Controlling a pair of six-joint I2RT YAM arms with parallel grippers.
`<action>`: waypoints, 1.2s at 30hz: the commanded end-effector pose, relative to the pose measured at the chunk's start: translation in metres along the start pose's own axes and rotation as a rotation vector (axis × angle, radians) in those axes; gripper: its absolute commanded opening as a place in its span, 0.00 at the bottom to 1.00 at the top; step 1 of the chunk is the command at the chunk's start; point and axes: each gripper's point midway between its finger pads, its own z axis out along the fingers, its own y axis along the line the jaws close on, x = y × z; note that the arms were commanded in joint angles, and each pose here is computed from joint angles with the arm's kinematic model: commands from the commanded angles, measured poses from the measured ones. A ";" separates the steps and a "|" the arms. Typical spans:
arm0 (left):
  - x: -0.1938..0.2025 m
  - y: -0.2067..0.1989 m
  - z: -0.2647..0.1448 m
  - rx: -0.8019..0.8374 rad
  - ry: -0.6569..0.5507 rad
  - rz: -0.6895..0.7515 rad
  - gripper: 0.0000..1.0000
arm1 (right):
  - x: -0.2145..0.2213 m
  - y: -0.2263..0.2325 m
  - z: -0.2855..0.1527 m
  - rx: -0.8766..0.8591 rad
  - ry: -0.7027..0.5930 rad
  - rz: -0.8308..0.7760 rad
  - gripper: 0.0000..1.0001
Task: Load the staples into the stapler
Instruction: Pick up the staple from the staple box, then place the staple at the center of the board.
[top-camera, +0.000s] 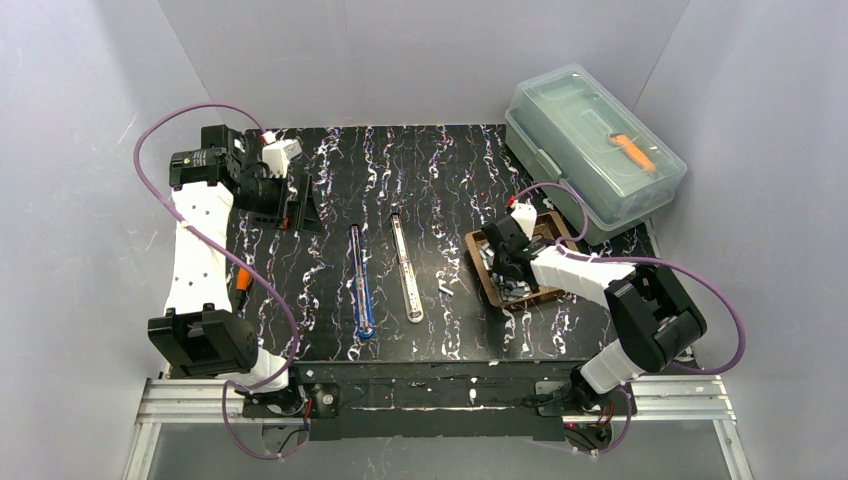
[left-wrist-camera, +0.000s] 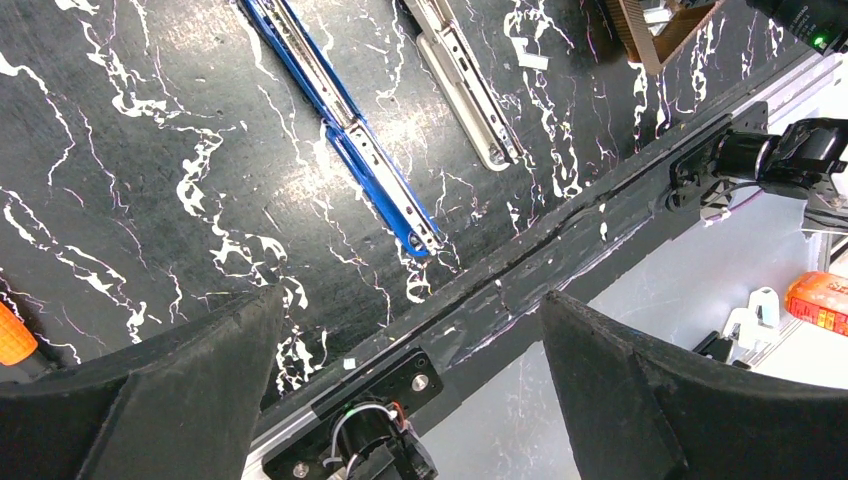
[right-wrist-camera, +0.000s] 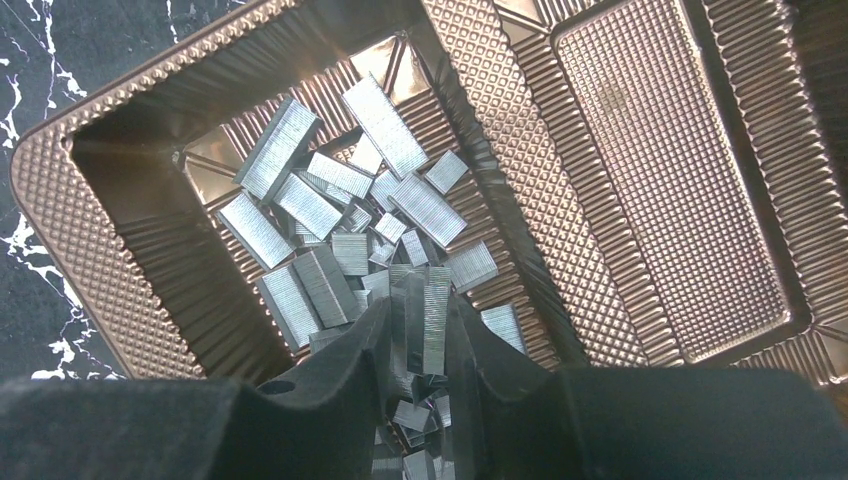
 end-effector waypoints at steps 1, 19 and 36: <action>0.002 -0.011 -0.007 0.019 -0.007 0.020 0.99 | 0.012 -0.002 0.004 -0.003 0.030 0.014 0.30; 0.001 -0.011 -0.006 0.032 -0.003 0.010 0.99 | -0.030 0.008 -0.034 -0.079 -0.047 0.028 0.17; -0.004 -0.011 0.002 0.070 -0.002 -0.029 0.99 | -0.053 0.086 -0.080 -0.289 -0.072 -0.049 0.16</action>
